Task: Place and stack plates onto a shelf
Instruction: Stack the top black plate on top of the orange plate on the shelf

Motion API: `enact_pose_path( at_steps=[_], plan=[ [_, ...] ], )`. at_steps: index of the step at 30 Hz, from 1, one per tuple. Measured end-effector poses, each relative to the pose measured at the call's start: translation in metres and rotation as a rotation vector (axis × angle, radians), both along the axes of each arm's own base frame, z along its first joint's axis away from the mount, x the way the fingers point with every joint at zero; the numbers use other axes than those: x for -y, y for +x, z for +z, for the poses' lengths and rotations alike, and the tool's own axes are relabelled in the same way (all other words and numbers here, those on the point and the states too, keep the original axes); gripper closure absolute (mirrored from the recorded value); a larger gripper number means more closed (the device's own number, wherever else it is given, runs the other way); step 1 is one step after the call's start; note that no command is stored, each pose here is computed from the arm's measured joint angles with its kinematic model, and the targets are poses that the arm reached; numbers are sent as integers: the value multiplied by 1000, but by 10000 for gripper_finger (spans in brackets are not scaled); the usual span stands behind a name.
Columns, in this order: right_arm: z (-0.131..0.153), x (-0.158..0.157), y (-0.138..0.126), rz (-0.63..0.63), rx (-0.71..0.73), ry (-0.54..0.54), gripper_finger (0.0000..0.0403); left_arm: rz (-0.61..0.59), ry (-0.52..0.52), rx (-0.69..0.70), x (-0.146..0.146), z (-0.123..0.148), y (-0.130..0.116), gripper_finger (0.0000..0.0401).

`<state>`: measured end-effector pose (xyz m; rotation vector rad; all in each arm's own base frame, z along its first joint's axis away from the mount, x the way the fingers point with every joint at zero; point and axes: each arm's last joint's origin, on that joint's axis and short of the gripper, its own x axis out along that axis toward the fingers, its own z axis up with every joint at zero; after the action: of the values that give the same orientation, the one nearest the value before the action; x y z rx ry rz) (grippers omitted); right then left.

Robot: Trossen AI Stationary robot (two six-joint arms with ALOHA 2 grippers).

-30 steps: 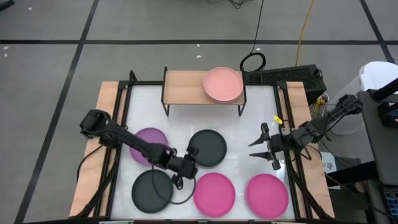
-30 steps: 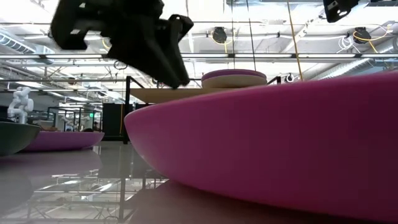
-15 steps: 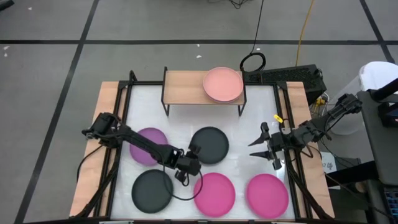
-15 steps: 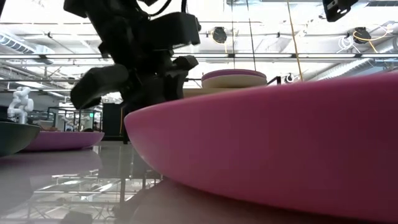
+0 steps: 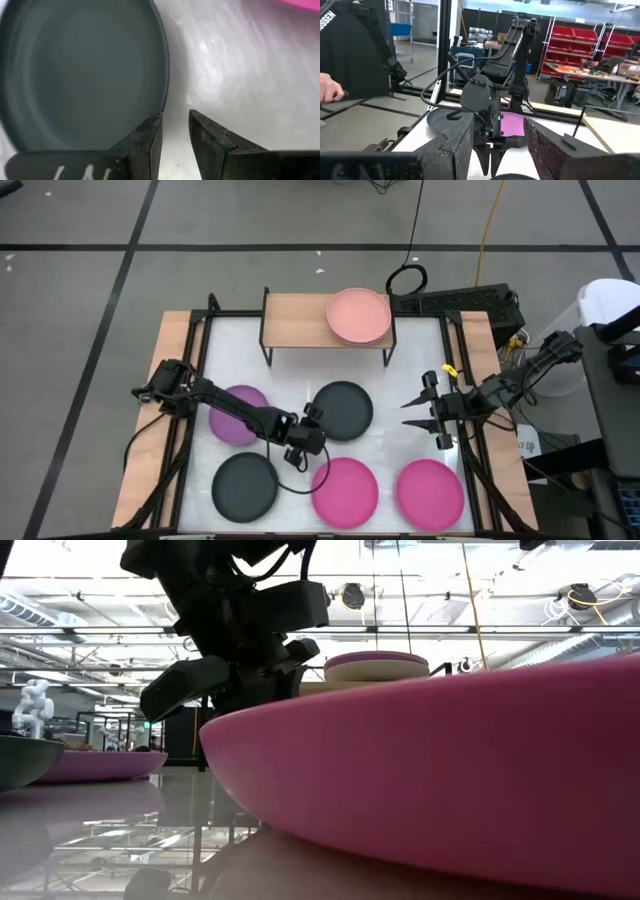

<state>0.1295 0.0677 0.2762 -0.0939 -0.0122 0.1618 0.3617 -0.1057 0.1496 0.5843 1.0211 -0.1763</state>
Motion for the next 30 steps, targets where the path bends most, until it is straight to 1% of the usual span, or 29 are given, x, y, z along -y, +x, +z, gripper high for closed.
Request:
enact_pose_path(
  at_steps=[2,4,9,12,15,20,24,30],
  plan=[
    [0,0,0,0,4,-10,248,3,6,2,0,0,0,307],
    [0,0,0,0,5,-17,248,2,7,-1,0,0,0,323],
    [0,0,0,0,4,-24,248,14,18,2,-3,0,0,389],
    [0,0,0,-9,5,-35,248,39,60,16,-4,0,1,396],
    [0,1,0,-50,4,-40,248,36,80,18,-4,0,1,397],
    [-1,2,0,-54,-3,-42,248,19,87,16,-3,0,0,391],
    [-1,2,0,-54,-4,-45,248,-30,107,15,3,2,-1,371],
    [-2,2,0,-54,-8,-63,248,-63,108,70,9,17,9,330]
  ],
)
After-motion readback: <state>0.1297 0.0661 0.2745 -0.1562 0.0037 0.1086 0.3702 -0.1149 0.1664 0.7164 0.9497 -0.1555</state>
